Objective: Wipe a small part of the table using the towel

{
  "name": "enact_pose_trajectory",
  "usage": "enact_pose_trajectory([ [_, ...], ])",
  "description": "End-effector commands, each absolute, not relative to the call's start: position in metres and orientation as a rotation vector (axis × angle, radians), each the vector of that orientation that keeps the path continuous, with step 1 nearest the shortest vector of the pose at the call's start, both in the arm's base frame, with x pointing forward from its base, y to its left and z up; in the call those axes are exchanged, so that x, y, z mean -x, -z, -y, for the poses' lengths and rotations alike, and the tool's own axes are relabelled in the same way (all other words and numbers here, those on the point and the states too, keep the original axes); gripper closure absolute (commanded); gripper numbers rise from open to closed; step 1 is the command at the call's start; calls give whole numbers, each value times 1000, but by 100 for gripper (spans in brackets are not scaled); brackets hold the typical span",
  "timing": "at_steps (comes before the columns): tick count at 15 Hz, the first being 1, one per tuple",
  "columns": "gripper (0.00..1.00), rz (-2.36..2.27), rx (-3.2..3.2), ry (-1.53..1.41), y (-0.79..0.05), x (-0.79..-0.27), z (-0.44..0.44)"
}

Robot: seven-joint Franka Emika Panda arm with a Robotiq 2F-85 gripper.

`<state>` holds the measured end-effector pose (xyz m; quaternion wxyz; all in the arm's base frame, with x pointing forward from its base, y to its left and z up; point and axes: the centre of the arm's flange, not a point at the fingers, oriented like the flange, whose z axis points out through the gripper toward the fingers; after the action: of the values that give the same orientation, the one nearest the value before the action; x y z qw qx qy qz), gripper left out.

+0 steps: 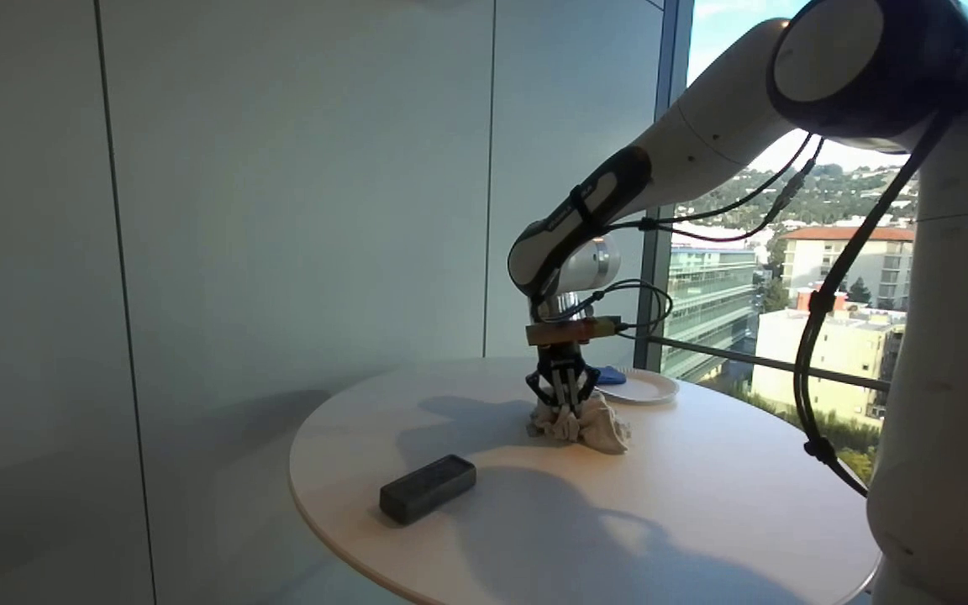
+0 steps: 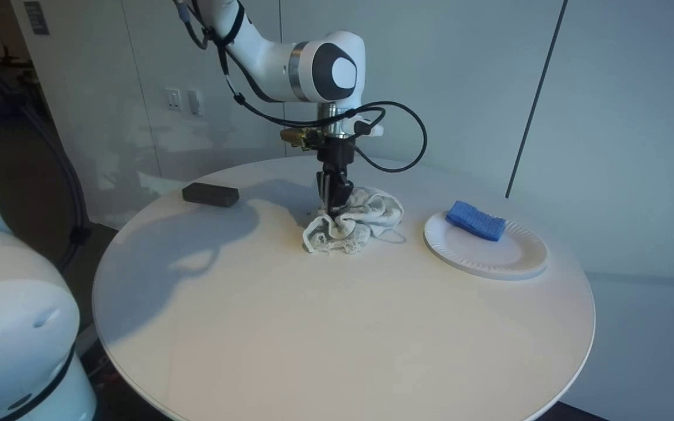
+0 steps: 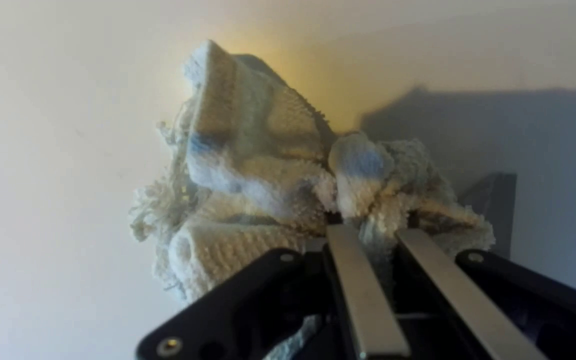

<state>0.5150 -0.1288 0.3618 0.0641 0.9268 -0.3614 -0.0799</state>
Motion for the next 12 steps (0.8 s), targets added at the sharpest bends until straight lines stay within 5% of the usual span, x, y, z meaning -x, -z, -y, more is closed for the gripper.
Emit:
enact_pose_trajectory([
  [1,93,836,-2882,132,-383,-587,135],
  [6,93,514,-3064,18,-378,-593,80],
  [12,93,693,-3239,372,-308,-535,73],
])
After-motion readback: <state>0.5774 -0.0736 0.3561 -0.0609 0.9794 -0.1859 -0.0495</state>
